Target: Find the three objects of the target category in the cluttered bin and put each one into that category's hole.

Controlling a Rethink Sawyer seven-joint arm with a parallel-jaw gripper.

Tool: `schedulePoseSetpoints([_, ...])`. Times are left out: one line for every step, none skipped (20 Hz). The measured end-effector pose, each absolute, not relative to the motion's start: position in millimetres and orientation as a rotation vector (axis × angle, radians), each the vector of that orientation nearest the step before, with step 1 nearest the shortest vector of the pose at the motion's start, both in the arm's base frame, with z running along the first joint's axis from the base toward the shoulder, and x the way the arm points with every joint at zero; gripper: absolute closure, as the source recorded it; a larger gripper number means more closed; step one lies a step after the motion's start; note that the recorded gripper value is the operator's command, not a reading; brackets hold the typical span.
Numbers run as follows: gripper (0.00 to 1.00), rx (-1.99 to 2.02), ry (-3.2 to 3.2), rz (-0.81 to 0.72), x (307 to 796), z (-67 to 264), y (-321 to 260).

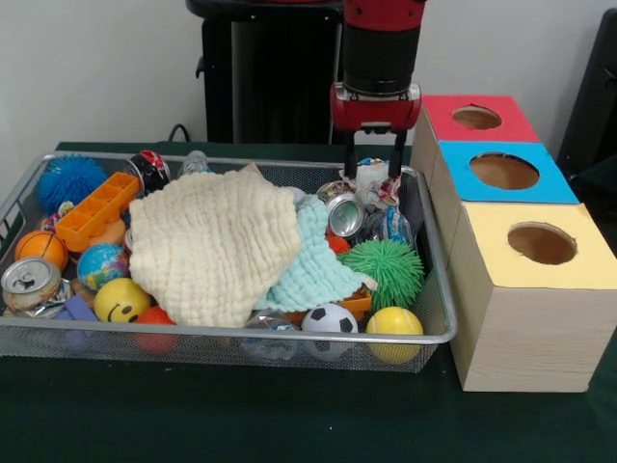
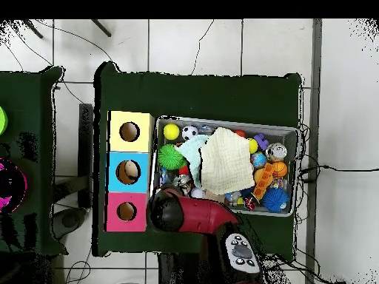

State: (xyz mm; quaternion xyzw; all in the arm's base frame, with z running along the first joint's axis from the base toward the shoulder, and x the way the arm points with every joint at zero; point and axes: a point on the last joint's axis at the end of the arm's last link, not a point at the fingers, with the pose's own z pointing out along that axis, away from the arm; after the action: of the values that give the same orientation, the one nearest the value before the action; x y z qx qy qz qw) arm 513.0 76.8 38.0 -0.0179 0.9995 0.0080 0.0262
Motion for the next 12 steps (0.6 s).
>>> schedulePoseSetpoints([0.00,-0.056,3.086,0.024,513,36,77])
schedulePoseSetpoints([0.00,-0.056,3.082,0.024,513,32,77])
schedulePoseSetpoints([0.00,-0.056,3.078,0.024,513,29,78])
schedulePoseSetpoints([0.00,-0.056,3.077,0.024,513,28,78])
schedulePoseSetpoints([0.00,-0.056,3.076,0.024,513,27,78])
schedulePoseSetpoints([0.00,-0.057,3.075,0.024,512,24,79])
schedulePoseSetpoints([0.00,-0.059,3.074,0.025,511,21,80])
schedulePoseSetpoints([0.00,-0.060,3.076,0.026,510,20,80])
schedulePoseSetpoints([0.00,-0.061,3.077,0.026,509,19,81])
schedulePoseSetpoints([0.00,-0.062,3.079,0.027,509,18,81])
schedulePoseSetpoints([0.00,-0.063,3.081,0.028,508,17,82])
schedulePoseSetpoints([0.00,-0.065,3.087,0.030,506,15,83])
